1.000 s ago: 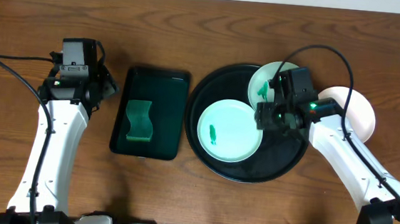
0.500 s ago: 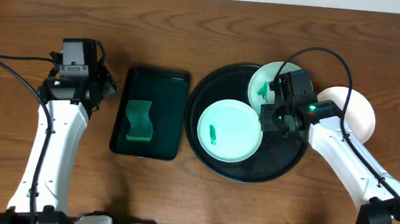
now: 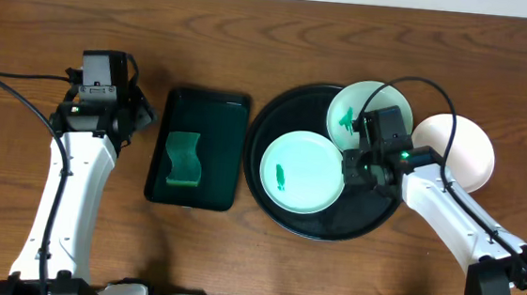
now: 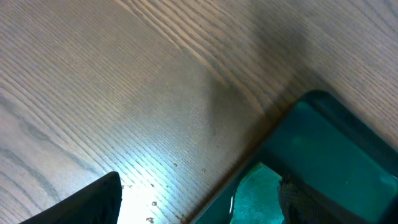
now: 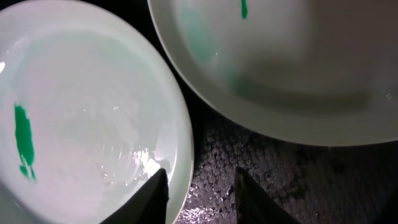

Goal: Clean dirty plates on tray and stack at the side

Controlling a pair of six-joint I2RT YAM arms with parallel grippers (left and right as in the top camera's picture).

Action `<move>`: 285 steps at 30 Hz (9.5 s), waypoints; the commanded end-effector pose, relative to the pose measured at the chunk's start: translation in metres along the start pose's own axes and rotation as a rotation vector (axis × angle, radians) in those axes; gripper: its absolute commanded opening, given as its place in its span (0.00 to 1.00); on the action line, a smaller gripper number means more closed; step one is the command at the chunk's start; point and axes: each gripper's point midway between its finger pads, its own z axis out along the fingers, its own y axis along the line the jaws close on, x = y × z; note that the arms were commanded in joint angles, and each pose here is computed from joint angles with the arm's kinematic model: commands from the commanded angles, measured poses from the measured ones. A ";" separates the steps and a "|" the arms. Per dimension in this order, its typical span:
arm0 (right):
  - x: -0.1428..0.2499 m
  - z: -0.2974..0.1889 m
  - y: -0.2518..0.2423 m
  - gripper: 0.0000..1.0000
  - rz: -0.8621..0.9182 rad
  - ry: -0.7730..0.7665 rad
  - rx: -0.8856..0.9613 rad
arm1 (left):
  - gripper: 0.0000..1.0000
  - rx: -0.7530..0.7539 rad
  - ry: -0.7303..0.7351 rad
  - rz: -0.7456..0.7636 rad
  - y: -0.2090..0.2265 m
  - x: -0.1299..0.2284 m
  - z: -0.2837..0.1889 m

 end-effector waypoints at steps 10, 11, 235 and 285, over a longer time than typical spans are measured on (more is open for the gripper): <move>0.008 0.011 0.003 0.23 -0.017 -0.014 -0.008 | 0.81 -0.006 -0.012 0.000 0.001 -0.005 -0.001; 0.008 0.012 0.003 0.22 -0.015 -0.015 -0.008 | 0.80 -0.006 -0.012 0.000 0.001 -0.005 -0.001; 0.006 0.011 -0.006 0.66 0.080 -0.073 0.072 | 0.07 0.226 0.238 0.370 -0.073 0.093 0.026; 0.009 0.020 0.001 0.01 0.090 -0.060 0.021 | 0.07 0.255 0.187 0.364 -0.066 0.085 -0.005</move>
